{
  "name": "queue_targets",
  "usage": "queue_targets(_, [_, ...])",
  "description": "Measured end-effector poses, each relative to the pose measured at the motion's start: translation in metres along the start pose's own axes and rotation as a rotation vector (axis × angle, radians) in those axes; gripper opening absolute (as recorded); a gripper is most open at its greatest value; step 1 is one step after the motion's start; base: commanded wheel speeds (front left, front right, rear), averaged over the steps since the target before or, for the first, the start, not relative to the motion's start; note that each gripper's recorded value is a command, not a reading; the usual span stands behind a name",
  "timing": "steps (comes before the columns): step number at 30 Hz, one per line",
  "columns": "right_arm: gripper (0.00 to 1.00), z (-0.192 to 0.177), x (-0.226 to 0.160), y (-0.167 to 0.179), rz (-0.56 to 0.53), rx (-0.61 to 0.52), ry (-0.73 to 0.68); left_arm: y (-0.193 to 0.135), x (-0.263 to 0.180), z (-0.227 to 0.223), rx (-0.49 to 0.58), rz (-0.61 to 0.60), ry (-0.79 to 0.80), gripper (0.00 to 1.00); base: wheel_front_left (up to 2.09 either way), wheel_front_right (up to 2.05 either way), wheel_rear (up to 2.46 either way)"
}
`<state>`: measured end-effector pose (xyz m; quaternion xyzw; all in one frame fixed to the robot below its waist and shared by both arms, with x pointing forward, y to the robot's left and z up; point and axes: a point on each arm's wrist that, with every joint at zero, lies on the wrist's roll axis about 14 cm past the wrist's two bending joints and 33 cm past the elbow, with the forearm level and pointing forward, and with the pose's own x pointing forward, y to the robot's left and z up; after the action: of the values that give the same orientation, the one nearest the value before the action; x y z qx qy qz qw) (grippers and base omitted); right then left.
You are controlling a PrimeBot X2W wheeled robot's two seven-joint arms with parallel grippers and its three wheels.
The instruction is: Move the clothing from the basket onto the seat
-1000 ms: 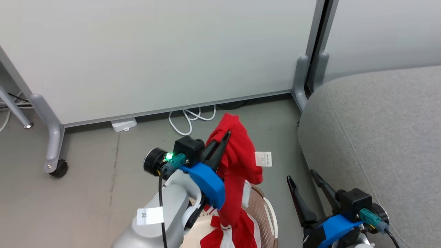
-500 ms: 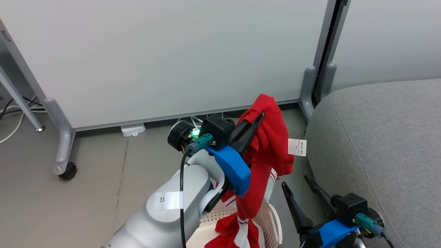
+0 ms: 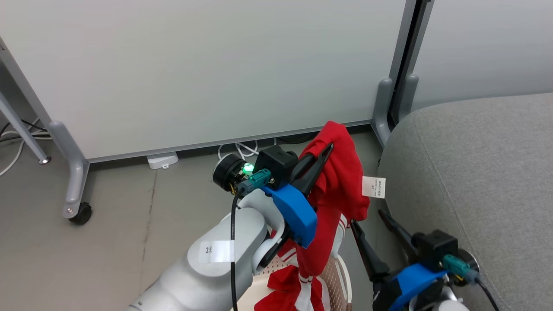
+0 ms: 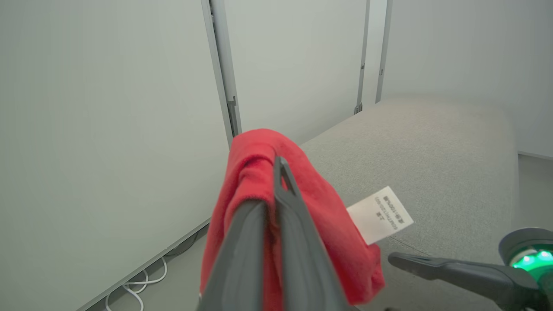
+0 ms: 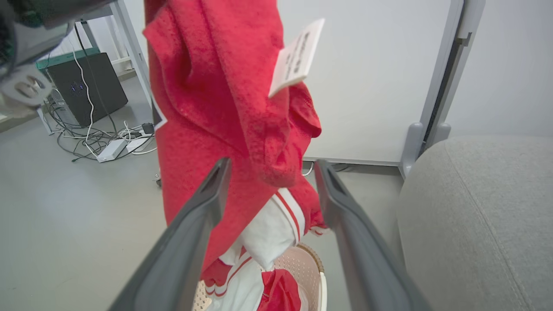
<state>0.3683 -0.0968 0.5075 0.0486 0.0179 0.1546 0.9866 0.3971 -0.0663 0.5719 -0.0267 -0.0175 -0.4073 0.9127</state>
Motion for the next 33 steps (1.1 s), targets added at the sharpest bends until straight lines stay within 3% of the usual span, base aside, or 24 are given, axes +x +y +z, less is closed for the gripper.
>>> queue_targets(28, [1.00,0.023,0.074,0.047,0.202,-0.088,0.053,-0.008,0.006,-0.003,-0.007,-0.041,0.008,0.00,0.00,0.00,0.00])
queue_targets(29, [0.38,0.023,0.075,0.047,0.204,-0.086,0.056,-0.009,0.006,-0.003,-0.006,-0.042,0.008,0.00,0.00,0.00,0.00])
queue_targets(30, [0.00,0.024,0.075,0.047,0.206,-0.086,0.054,-0.009,0.006,-0.003,-0.005,-0.043,0.009,0.00,0.00,0.00,0.00])
queue_targets(33, [0.00,0.025,0.077,0.047,0.206,-0.088,0.049,-0.009,0.006,-0.002,-0.006,-0.043,0.008,0.00,0.00,0.00,0.00])
